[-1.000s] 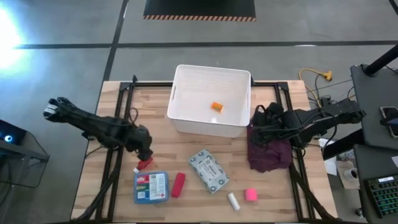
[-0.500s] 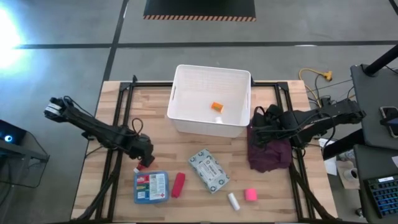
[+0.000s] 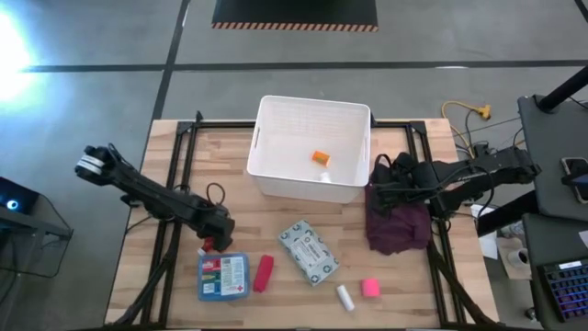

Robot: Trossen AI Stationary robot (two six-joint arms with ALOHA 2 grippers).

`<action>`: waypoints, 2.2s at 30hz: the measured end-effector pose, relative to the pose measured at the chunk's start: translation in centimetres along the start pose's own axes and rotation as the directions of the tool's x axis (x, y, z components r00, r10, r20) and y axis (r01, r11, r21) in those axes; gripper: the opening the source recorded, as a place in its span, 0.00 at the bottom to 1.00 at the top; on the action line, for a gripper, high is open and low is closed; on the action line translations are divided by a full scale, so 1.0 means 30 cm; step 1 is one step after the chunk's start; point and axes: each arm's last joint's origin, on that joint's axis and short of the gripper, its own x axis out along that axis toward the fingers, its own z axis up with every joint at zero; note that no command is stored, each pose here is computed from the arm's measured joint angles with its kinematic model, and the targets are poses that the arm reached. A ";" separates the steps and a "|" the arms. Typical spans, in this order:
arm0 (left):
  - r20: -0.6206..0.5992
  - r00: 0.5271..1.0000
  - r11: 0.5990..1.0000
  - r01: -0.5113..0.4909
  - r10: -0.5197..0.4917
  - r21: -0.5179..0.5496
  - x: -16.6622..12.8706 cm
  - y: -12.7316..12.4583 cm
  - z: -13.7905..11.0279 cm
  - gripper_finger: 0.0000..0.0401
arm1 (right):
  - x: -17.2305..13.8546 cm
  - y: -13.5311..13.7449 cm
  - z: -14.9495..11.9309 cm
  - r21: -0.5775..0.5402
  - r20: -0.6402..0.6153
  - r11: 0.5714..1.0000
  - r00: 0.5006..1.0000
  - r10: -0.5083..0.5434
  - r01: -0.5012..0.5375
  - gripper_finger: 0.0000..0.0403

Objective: Pick & place medical supplies in basket/bin
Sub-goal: Put the red pill bottle into the white container, then put the red bandage into the white container

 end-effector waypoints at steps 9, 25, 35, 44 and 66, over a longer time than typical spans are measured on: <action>0.003 1.000 0.999 -0.019 0.019 0.028 0.017 -0.018 0.009 0.68 | 0.001 -0.001 0.000 0.000 -0.004 1.000 1.000 0.003 -0.003 0.87; 0.124 0.992 0.994 -0.044 0.032 0.100 -0.140 -0.085 0.028 0.37 | 0.003 0.001 0.007 -0.016 0.010 1.000 1.000 0.008 -0.007 0.87; 0.627 0.779 0.972 -0.155 0.009 0.179 -0.691 -0.166 0.096 0.36 | 0.005 -0.002 0.016 -0.049 0.048 0.999 0.999 -0.019 0.021 0.87; 0.899 0.412 0.952 -0.190 -0.147 0.242 -1.049 -0.106 0.428 0.36 | 0.004 0.002 0.021 -0.049 0.065 0.999 0.998 -0.010 0.013 0.87; 0.716 0.687 0.906 -0.215 -0.124 0.364 -0.921 -0.087 0.722 0.70 | 0.006 0.001 0.029 -0.129 0.092 0.991 0.995 -0.026 0.038 0.87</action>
